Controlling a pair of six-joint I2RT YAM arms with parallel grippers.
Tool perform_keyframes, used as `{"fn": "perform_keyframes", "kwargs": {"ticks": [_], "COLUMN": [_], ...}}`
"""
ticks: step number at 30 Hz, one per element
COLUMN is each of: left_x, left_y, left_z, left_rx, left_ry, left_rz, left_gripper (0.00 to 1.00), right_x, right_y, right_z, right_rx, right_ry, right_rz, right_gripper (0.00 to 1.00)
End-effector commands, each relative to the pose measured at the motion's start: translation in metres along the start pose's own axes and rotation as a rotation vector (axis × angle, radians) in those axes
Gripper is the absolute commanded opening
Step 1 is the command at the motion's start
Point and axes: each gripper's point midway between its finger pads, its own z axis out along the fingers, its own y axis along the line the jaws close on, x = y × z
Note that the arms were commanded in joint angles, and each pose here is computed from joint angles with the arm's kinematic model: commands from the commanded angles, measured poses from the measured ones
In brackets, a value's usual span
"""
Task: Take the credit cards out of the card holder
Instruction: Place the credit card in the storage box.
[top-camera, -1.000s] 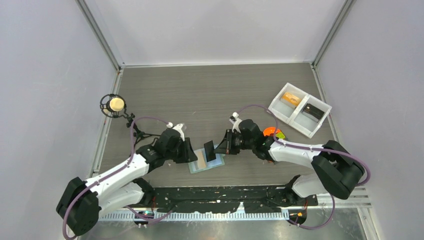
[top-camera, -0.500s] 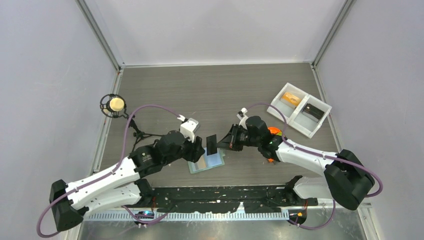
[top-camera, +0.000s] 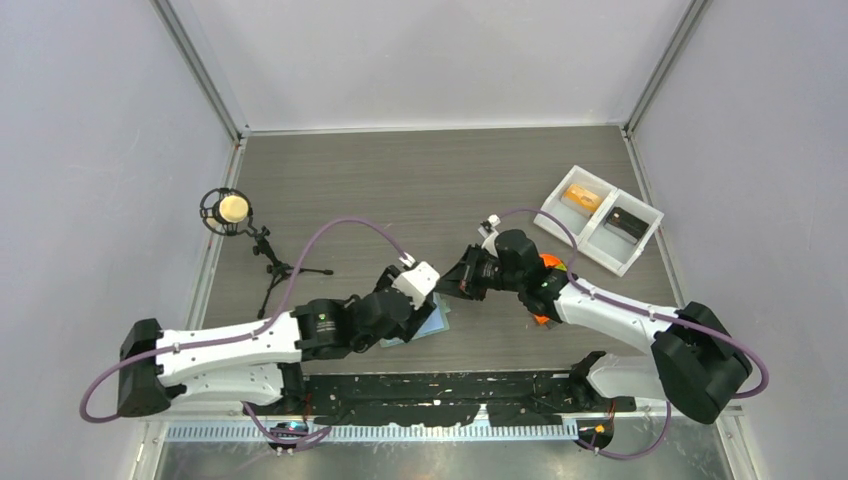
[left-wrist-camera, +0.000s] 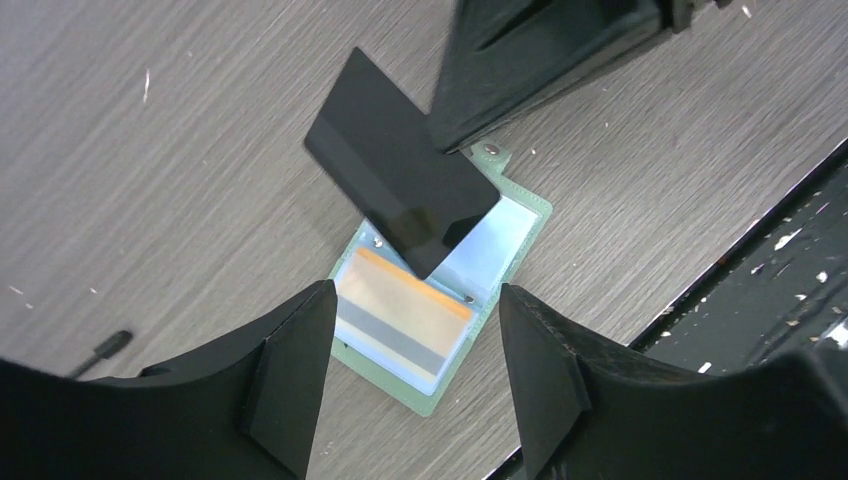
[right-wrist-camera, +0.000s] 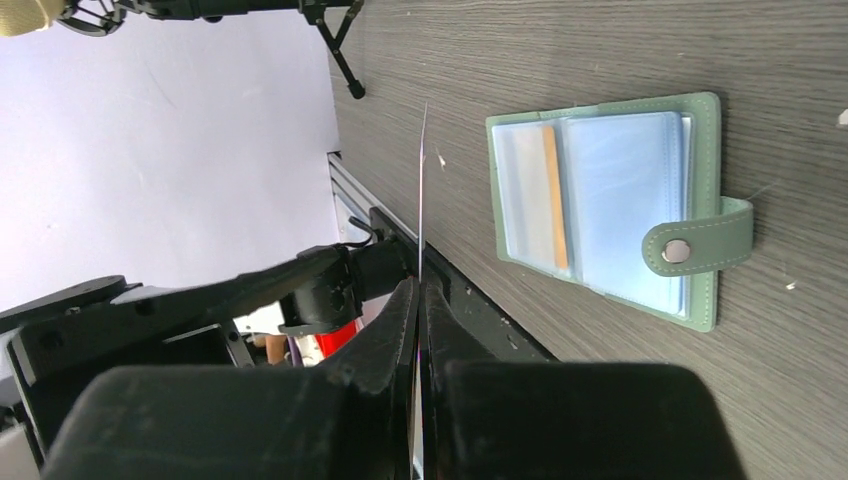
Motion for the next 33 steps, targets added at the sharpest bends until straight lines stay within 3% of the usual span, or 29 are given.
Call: {"fn": "perform_keyframes", "kwargs": {"ticks": [1,8,15,25,26,33], "left_x": [-0.025,-0.028,-0.031,-0.031,-0.031,-0.030], "left_y": [-0.002,-0.014,-0.014,-0.015,-0.015,-0.015], "left_z": [0.001,0.011,0.017,0.020,0.019,0.012], "left_rx": [-0.089,-0.128,-0.163,-0.182,-0.178,-0.102], "left_ry": [-0.043,-0.030,-0.041,-0.016,-0.016,-0.002], "left_rz": [0.104,0.190,0.203,0.219,0.212,0.101], "left_gripper": [0.64,0.65,0.57,0.05,0.01,0.00], "right_x": [-0.013,-0.012,-0.008,-0.004,-0.004,-0.019], "right_y": [0.046,0.046,0.045,0.048,0.048,0.036], "right_z": [-0.011,-0.017,-0.019,-0.017,-0.016,-0.026], "right_rx": [-0.124,-0.134,-0.149,-0.185,-0.187,-0.147], "right_ry": [-0.039,-0.054,-0.044,-0.017,-0.016,-0.086], "right_rz": [-0.019,-0.005,0.009,-0.001,-0.009,-0.169], "right_gripper": [0.05,0.05,0.05,0.06,0.08,0.36]}}
